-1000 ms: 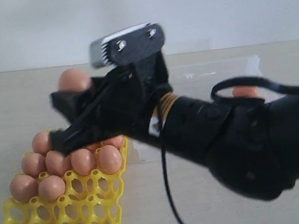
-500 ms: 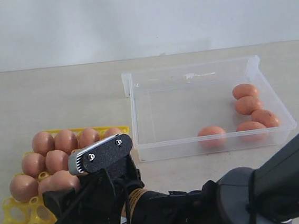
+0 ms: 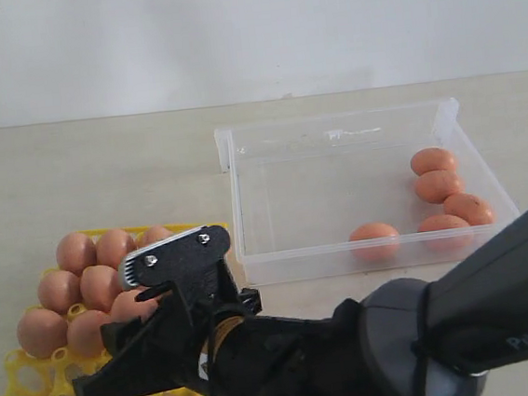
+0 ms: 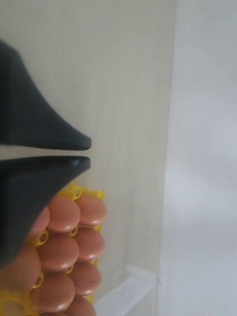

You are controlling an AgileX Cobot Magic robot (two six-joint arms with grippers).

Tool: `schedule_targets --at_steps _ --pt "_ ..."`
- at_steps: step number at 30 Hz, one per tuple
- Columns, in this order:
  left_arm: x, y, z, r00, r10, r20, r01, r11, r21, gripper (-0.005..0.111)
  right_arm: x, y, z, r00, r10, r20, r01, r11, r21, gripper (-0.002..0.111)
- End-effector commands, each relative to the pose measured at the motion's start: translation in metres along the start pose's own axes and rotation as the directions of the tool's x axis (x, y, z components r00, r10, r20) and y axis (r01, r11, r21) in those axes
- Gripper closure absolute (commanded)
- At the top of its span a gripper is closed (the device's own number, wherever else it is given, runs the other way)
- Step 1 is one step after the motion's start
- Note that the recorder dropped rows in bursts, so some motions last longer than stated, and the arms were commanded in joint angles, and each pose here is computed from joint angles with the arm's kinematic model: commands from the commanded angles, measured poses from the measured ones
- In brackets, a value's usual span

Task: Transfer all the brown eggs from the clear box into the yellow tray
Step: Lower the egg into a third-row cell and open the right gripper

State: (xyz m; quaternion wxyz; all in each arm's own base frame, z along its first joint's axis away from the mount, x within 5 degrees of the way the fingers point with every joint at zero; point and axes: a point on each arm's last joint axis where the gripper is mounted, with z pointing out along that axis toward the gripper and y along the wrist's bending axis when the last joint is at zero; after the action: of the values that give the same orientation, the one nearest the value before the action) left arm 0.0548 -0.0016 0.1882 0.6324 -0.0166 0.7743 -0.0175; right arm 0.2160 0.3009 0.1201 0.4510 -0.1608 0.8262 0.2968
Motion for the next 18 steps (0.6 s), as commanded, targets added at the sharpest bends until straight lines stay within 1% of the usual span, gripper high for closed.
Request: schedule_targets --at_steps 1,4,10,18 --pt "0.0005 -0.0001 0.0001 1.0 0.006 0.006 -0.006 1.0 0.004 0.103 -0.0108 0.0139 0.0109 0.99 -0.094 -0.105 0.092 0.995 -0.022 0.109" --pt "0.0005 -0.0001 0.0001 1.0 0.006 0.006 -0.006 1.0 0.004 0.103 -0.0191 0.018 0.0142 0.986 -0.145 -0.08 0.143 0.989 -0.031 0.109" --pt "0.0005 -0.0001 0.0001 1.0 0.006 0.006 -0.006 1.0 0.004 0.103 -0.0187 0.018 0.0145 0.985 -0.146 -0.095 0.144 0.989 -0.027 0.109" --pt "0.0005 -0.0001 0.0001 1.0 0.006 0.006 -0.006 1.0 0.004 0.103 -0.0207 0.0179 0.0147 0.973 -0.219 -0.072 0.217 0.976 -0.029 0.109"
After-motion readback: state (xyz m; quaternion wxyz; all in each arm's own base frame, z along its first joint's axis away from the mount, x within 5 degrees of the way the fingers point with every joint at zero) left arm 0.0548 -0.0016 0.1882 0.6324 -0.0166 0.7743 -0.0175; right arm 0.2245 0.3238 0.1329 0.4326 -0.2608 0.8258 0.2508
